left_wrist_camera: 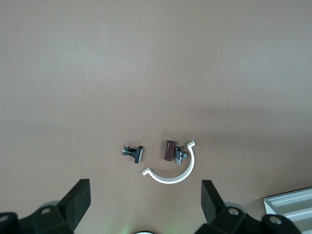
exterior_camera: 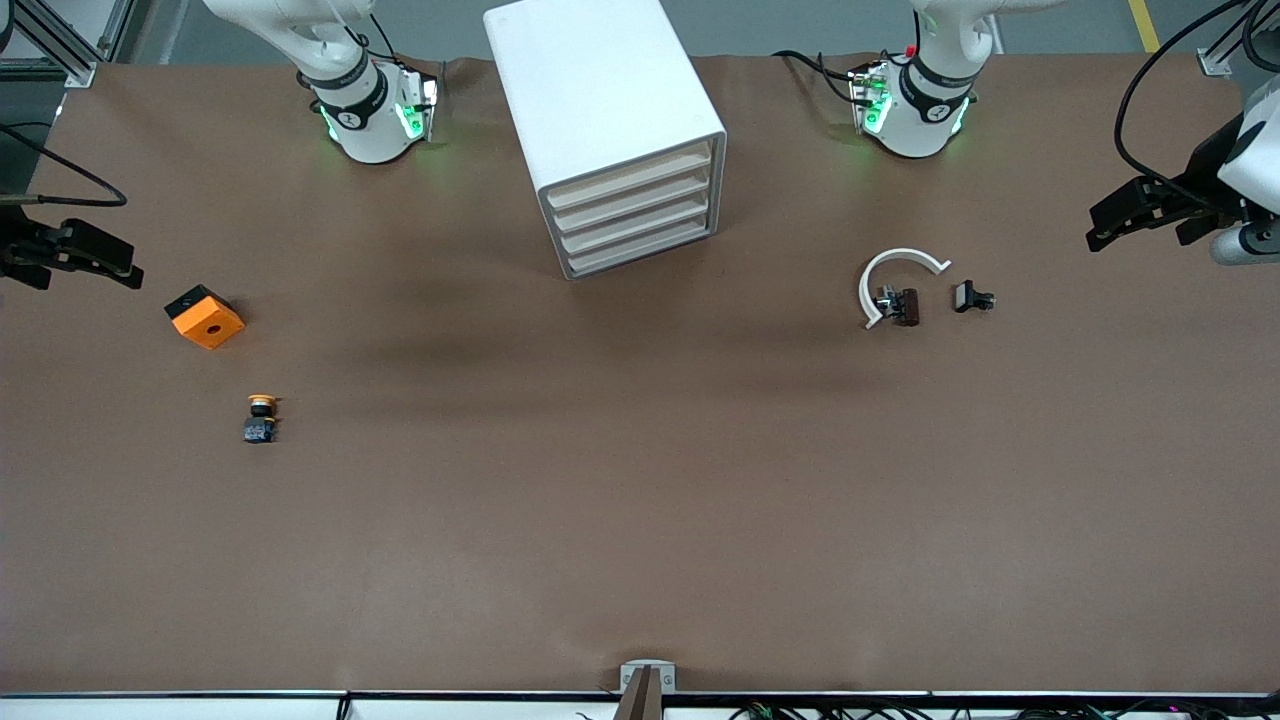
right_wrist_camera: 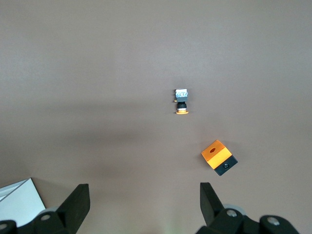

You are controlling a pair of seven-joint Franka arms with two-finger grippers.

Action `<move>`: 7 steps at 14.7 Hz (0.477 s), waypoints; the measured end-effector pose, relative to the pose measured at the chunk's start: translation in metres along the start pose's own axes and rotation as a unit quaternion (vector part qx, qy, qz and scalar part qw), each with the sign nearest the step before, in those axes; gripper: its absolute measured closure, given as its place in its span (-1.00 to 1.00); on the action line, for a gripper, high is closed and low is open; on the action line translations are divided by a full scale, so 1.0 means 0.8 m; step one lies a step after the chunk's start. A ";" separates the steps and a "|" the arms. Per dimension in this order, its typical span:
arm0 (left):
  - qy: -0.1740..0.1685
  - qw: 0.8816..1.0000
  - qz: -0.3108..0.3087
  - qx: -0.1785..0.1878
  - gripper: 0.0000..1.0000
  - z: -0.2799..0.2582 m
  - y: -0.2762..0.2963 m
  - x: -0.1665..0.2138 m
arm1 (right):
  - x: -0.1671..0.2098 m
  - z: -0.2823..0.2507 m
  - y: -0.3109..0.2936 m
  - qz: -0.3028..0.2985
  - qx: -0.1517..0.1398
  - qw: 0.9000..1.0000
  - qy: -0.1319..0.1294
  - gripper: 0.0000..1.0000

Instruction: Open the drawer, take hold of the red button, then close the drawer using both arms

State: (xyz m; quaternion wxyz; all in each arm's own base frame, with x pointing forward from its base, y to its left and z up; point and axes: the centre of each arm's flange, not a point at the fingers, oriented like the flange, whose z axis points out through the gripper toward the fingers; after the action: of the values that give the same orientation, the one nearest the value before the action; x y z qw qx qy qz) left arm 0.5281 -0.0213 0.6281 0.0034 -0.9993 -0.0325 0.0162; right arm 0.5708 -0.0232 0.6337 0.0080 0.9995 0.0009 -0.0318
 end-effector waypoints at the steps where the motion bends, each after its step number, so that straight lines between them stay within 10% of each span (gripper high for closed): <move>1: 0.000 1.000 -0.001 0.000 -1.00 0.000 -0.001 0.000 | 0.000 0.000 0.000 0.000 0.000 1.000 0.000 -1.00; 7: 0.000 1.000 -0.002 -0.001 -1.00 0.000 -0.003 0.005 | 0.000 0.000 -0.002 -0.001 0.003 1.000 0.000 -1.00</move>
State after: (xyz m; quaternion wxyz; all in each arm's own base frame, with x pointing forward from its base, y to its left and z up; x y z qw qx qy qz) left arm 0.5318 -0.0189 0.6279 0.0028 -0.9993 -0.0346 0.0163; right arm 0.5708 -0.0219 0.6337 0.0046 0.9995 0.0017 -0.0317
